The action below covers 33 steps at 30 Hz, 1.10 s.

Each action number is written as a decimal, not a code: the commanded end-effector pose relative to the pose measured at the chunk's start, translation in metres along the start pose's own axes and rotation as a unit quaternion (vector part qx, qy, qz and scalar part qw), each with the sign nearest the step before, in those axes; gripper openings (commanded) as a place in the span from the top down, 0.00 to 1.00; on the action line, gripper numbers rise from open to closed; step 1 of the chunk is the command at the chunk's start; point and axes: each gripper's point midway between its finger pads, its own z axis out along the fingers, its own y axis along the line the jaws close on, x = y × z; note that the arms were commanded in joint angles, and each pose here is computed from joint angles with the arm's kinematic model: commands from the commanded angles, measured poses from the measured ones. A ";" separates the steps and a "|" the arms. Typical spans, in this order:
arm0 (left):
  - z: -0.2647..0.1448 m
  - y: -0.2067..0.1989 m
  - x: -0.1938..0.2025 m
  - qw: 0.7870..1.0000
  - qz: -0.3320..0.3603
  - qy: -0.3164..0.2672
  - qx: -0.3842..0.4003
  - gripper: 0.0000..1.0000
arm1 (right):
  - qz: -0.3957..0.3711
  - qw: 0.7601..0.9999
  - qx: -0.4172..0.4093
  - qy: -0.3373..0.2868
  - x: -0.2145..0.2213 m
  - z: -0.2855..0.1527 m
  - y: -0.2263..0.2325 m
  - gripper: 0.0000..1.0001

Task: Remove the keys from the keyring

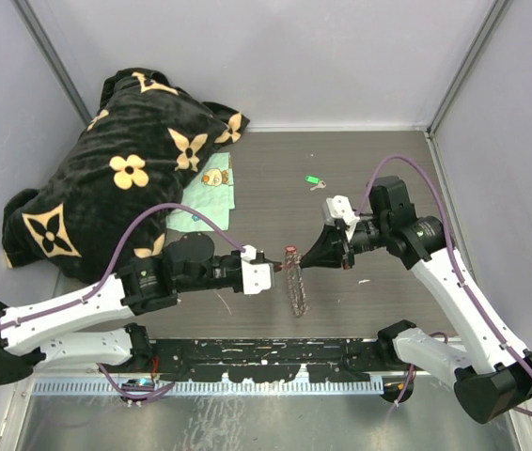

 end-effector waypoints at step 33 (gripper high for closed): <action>0.000 0.022 -0.037 0.999 0.034 -0.017 0.004 1.00 | -0.067 0.997 0.024 0.012 -0.001 -0.015 0.004 0.50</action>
